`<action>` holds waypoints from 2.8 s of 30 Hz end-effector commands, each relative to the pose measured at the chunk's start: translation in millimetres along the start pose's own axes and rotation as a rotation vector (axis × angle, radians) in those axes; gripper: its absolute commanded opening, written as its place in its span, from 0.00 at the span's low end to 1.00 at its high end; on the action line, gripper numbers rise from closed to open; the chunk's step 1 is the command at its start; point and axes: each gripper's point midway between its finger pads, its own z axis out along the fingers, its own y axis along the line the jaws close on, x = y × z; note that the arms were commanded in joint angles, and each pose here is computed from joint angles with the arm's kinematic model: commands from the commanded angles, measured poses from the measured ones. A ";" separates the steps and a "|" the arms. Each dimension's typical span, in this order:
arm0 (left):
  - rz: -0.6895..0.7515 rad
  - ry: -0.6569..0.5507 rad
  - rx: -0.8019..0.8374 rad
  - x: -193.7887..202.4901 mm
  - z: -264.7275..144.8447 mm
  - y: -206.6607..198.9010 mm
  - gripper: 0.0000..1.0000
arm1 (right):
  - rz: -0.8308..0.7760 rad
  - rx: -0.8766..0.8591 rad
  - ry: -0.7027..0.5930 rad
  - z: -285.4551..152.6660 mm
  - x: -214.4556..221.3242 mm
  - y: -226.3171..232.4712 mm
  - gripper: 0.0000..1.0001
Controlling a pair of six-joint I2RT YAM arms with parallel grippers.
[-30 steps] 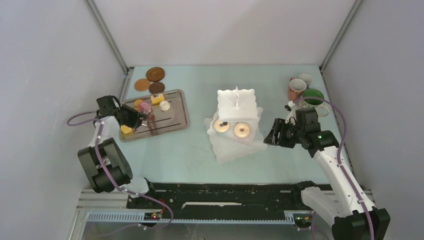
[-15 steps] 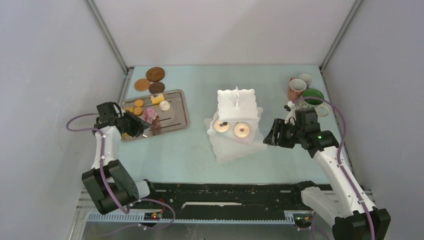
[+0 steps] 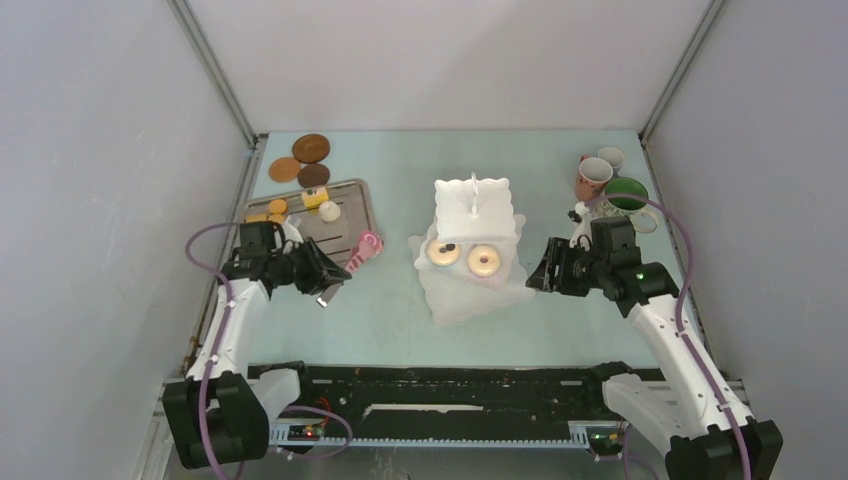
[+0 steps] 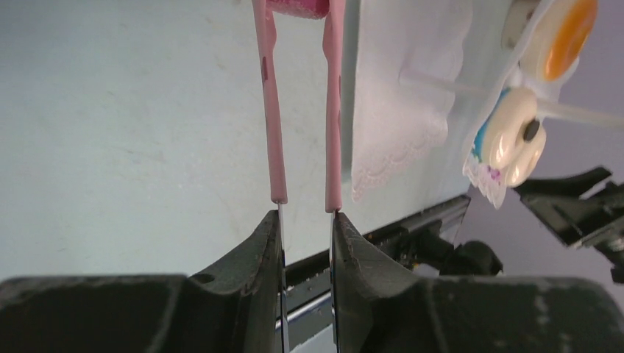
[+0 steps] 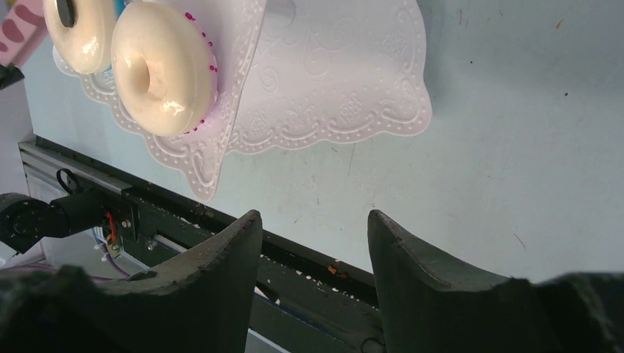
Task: Serve the afternoon tea
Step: Place the desert on the desert table, then pick up the desert from the tray.
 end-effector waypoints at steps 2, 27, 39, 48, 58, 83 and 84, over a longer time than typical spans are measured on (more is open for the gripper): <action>0.112 0.050 0.185 12.5 4.8 -45.0 0.05 | -0.043 -0.021 -0.067 -9.8 -16.7 10.0 0.58; 0.200 0.328 0.343 37.3 81.1 -111.8 0.10 | -0.029 0.001 -0.082 -16.8 -15.0 5.5 0.58; 0.192 0.384 0.299 31.1 107.7 -109.6 0.24 | -0.033 0.004 -0.075 -14.9 -15.1 4.1 0.58; 0.209 0.402 0.243 33.2 107.0 -99.1 0.32 | -0.034 0.006 -0.073 -14.8 -14.8 3.4 0.58; 0.224 0.397 0.234 34.8 103.8 -96.6 0.40 | -0.035 0.004 -0.068 -14.0 -14.4 3.5 0.58; 0.247 0.339 0.199 19.6 74.3 -85.3 0.43 | -0.035 0.005 -0.071 -15.0 -14.3 3.3 0.58; 0.244 0.335 0.195 18.6 72.4 -83.2 0.43 | -0.036 0.004 -0.070 -14.8 -14.3 3.4 0.58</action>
